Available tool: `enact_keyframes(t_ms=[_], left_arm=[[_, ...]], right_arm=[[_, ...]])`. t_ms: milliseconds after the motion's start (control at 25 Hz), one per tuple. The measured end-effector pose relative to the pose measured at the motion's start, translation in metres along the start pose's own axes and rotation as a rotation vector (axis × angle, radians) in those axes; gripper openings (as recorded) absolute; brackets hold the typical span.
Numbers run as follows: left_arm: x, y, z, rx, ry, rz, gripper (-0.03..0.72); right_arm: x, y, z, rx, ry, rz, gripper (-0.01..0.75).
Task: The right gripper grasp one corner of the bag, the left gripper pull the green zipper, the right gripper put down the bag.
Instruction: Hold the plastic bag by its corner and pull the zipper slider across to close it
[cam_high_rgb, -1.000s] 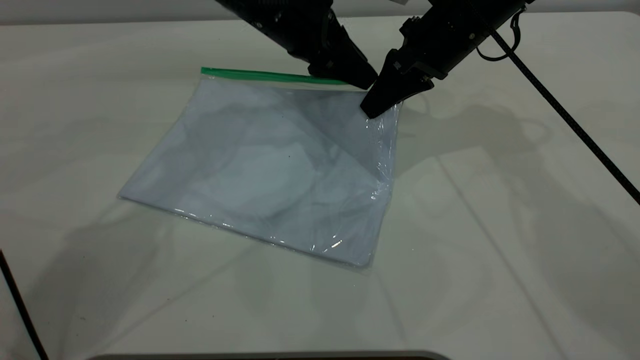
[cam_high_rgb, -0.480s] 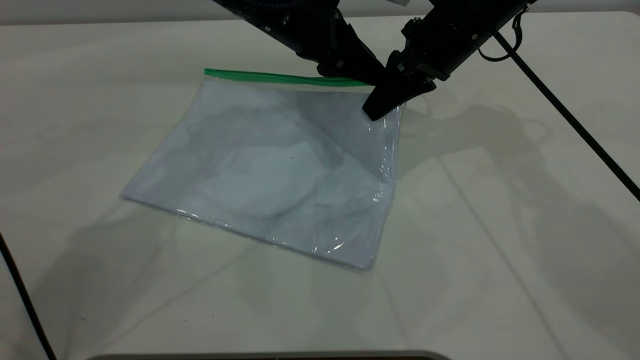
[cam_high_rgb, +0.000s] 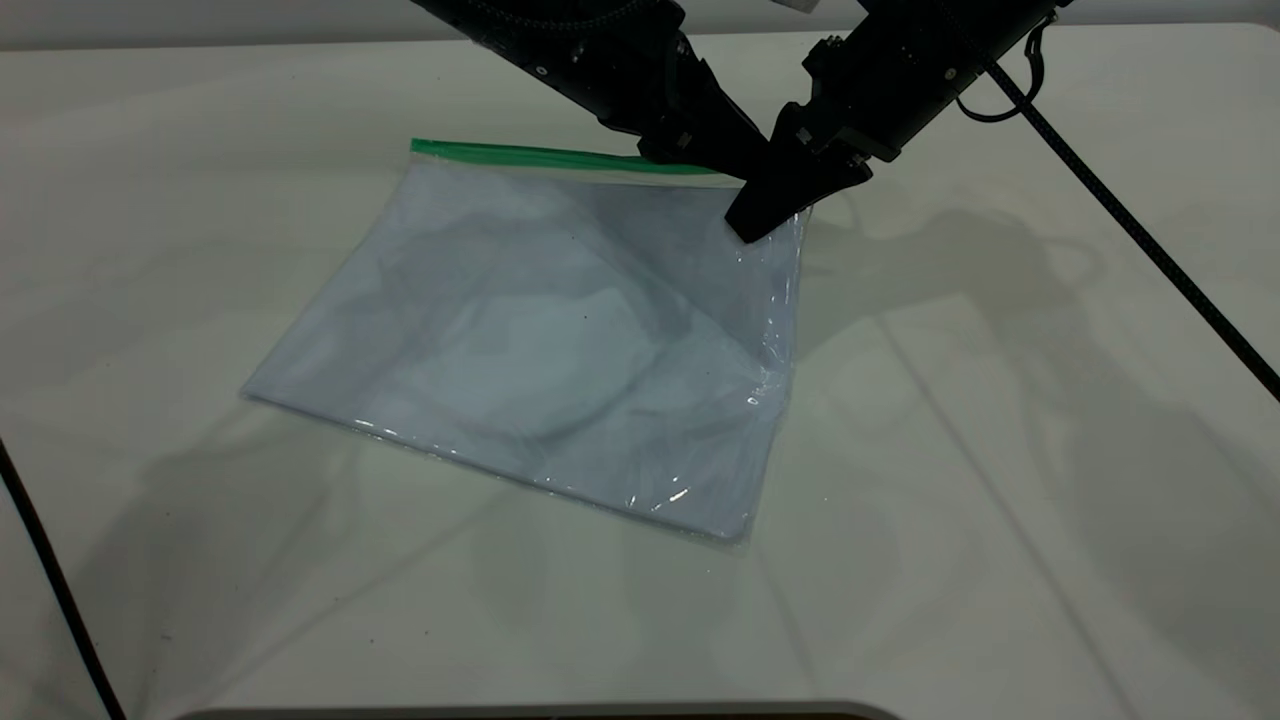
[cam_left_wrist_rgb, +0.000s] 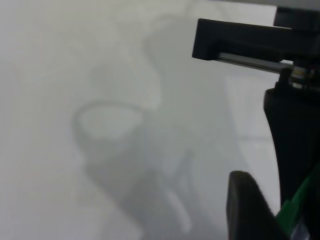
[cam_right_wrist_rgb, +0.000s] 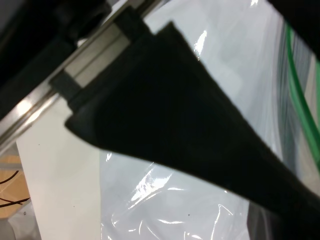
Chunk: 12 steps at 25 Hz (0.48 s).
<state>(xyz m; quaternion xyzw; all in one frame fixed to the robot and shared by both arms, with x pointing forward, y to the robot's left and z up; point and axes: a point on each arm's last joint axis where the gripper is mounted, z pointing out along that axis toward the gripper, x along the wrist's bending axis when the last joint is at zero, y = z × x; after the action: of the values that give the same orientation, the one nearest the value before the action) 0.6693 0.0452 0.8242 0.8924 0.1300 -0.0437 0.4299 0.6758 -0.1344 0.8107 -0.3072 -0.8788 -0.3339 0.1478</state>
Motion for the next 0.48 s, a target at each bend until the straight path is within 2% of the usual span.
enact_keyframes(t_ms=[160, 480], left_arm=[[-0.0012, 0.0003, 0.0007, 0.001, -0.008, 0.001, 0.238], [-0.0020, 0.0001, 0.0006, 0.004, -0.016, 0.005, 0.121]], right_arm=[[-0.0001, 0.0000, 0.0000, 0.000, -0.001, 0.000, 0.035], [-0.0005, 0.0001, 0.0000, -0.002, -0.006, 0.000, 0.035]])
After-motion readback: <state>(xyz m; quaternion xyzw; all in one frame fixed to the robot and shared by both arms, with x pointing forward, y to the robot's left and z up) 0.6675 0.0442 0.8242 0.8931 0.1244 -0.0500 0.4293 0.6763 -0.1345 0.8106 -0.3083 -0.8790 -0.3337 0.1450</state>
